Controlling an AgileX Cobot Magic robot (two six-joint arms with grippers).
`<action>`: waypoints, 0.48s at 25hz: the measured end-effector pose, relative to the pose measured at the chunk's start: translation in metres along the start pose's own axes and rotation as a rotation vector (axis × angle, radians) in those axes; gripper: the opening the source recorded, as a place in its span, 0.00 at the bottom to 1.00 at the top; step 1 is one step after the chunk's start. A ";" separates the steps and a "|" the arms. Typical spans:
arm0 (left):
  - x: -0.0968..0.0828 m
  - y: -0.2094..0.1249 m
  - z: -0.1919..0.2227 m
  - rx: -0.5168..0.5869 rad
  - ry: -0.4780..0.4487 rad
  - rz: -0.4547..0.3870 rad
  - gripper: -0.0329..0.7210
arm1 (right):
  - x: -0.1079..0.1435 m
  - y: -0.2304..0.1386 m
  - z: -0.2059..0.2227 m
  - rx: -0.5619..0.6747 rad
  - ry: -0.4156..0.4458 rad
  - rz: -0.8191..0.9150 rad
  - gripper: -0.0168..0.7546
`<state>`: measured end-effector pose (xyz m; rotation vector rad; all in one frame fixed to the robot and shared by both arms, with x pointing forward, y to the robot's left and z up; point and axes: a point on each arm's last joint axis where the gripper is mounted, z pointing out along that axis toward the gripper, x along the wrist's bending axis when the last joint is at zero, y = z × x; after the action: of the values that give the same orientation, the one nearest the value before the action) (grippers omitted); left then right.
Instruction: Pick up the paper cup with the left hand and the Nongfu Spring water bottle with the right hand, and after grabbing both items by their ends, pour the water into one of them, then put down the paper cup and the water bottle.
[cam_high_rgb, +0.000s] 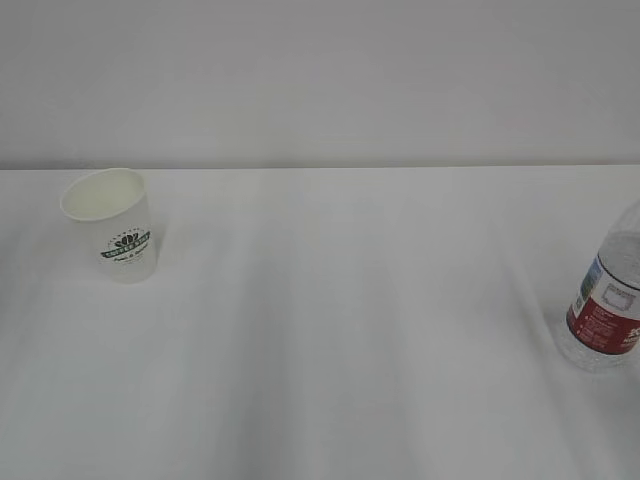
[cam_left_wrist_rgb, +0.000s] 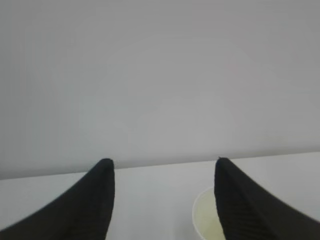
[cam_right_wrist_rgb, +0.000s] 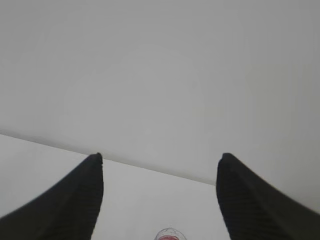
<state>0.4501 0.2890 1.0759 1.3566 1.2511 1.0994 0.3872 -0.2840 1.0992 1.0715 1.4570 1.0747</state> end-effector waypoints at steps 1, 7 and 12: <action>0.000 0.001 0.000 -0.017 -0.001 0.000 0.65 | 0.000 -0.002 0.001 0.005 0.002 0.000 0.72; -0.001 -0.001 0.013 -0.062 -0.010 -0.002 0.65 | 0.004 -0.014 0.013 0.022 0.019 -0.001 0.71; -0.002 -0.016 0.029 -0.001 -0.025 0.031 0.65 | 0.006 -0.014 0.026 -0.021 0.031 -0.001 0.71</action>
<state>0.4764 0.2854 1.0562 1.3891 1.2150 1.1009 0.4104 -0.2784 1.0816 1.0441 1.4674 1.1078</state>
